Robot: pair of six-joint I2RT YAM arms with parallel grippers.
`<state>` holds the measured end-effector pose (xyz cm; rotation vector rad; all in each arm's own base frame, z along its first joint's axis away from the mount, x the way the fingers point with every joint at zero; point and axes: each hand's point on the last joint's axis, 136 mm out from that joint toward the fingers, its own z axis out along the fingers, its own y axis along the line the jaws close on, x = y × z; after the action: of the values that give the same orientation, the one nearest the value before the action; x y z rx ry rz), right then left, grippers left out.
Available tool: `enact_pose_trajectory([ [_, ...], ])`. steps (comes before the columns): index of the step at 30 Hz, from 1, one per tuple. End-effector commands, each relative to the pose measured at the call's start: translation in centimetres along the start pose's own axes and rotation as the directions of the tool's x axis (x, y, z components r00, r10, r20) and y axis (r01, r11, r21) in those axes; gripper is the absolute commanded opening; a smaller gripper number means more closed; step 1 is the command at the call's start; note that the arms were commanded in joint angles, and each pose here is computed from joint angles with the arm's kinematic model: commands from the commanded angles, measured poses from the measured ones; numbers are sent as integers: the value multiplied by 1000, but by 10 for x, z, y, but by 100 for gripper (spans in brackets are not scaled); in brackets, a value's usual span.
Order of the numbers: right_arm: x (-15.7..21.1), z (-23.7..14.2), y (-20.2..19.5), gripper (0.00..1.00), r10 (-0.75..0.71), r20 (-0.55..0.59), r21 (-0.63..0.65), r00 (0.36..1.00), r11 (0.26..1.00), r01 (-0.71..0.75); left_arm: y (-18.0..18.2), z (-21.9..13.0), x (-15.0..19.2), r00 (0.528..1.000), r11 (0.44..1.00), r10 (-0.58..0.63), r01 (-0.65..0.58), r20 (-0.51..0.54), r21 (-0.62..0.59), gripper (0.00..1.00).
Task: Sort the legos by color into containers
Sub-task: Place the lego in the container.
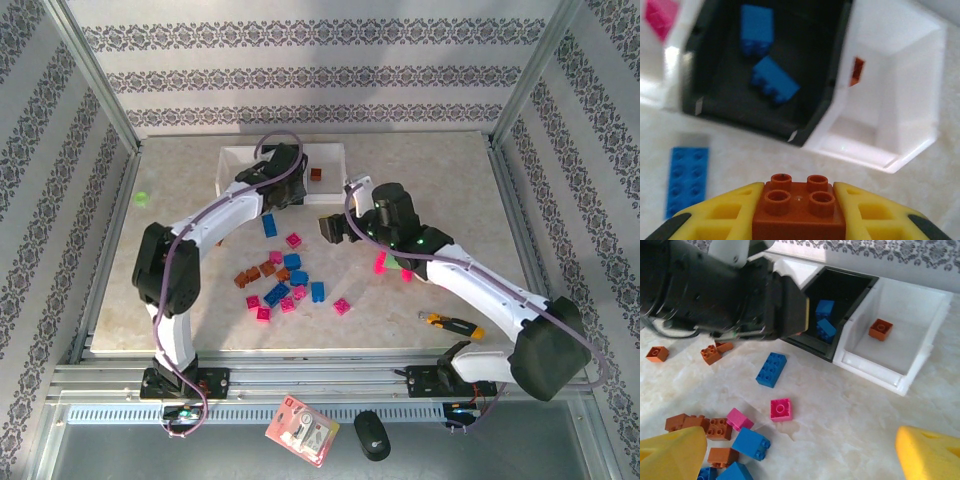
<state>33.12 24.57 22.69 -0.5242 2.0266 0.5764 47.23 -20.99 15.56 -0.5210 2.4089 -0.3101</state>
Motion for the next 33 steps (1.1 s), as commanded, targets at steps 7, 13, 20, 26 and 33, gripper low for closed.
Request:
enact_pose_trajectory([
  [7,0,-14,-14,96,36,37,66,999,997,-38,-55,43,-21,993,991,118,-119,20,64,24],
  [13,2,-16,-16,96,41,38,77,998,996,-43,-79,76,-28,986,983,166,-167,9,78,25],
  [20,5,-17,-16,97,46,30,73,998,996,-48,-99,87,-36,985,978,169,-171,19,116,63],
  [26,25,-28,-19,97,68,-23,101,997,993,-65,-113,47,-58,976,962,206,-215,72,170,89],
  [33,75,-34,-6,97,84,-158,110,984,992,-67,-108,-4,-58,953,930,294,-304,77,208,99],
])
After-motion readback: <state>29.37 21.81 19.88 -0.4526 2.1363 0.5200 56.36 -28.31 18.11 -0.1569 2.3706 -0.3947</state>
